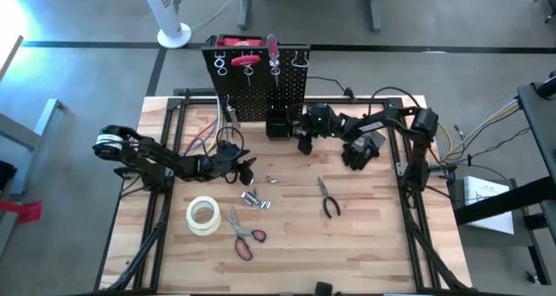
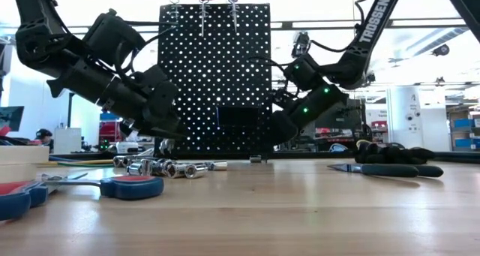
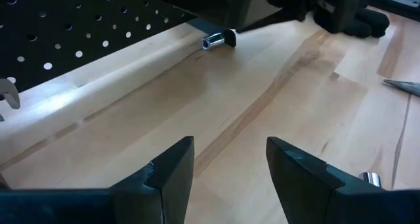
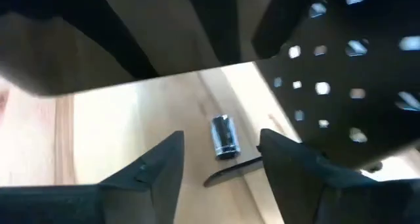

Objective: Hang tools onto peg board
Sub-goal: Adjust the peg board

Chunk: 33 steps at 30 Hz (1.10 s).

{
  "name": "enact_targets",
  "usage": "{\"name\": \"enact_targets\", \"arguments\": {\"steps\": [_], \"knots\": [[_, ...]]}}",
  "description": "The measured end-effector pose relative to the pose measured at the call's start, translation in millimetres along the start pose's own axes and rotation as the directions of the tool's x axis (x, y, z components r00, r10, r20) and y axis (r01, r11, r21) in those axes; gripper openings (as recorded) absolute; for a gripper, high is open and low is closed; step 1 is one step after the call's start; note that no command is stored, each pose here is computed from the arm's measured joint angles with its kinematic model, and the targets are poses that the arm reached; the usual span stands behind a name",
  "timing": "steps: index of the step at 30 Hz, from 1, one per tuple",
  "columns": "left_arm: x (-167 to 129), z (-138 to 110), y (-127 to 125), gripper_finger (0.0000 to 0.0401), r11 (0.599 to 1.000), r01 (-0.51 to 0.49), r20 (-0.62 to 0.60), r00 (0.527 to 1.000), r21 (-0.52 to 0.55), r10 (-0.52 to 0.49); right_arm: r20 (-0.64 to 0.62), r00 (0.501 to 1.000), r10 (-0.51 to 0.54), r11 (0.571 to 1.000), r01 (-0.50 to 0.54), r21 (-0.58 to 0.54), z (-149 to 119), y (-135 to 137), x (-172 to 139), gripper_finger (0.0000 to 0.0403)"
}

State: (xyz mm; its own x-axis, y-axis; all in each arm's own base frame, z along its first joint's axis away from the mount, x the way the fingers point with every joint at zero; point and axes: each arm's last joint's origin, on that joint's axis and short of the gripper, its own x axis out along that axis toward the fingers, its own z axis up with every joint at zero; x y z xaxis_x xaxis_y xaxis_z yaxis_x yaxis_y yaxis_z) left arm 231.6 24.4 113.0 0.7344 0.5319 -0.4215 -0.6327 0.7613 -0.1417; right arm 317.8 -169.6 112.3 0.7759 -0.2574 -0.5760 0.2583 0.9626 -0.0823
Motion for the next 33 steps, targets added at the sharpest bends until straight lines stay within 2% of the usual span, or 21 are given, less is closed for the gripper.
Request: {"name": "enact_targets", "arguments": {"steps": [9,15,24,30,33], "knots": [[0.0,-0.3,0.2,0.0182,1.0,-0.003,-0.001,1.0,0.001,0.003,-0.152,0.986,0.07,0.995,-0.079,-0.057,20.6,-11.1,17.1,0.018],[-0.1,-2.0,1.0,0.0182,1.0,-0.009,-0.017,1.0,0.012,0.01,-0.193,0.977,0.088,0.993,-0.102,-0.063,32.3,-15.7,27.7,0.0158],[-0.2,-3.5,1.7,0.0182,1.0,-0.015,-0.03,0.999,0.021,0.016,-0.232,0.964,0.127,0.988,-0.144,-0.058,32.7,-14.1,27.9,0.0131],[-0.2,-3.5,1.7,0.0182,1.0,-0.015,-0.03,0.999,0.021,0.016,-0.267,0.944,0.192,0.963,-0.233,-0.134,31.7,-7.9,23.3,0.0115],[-0.2,-3.9,1.8,0.0182,1.0,-0.015,-0.034,0.999,0.019,0.016,-0.317,0.907,0.278,0.924,-0.342,-0.169,27.0,0.3,18.6,0.0103]]}}
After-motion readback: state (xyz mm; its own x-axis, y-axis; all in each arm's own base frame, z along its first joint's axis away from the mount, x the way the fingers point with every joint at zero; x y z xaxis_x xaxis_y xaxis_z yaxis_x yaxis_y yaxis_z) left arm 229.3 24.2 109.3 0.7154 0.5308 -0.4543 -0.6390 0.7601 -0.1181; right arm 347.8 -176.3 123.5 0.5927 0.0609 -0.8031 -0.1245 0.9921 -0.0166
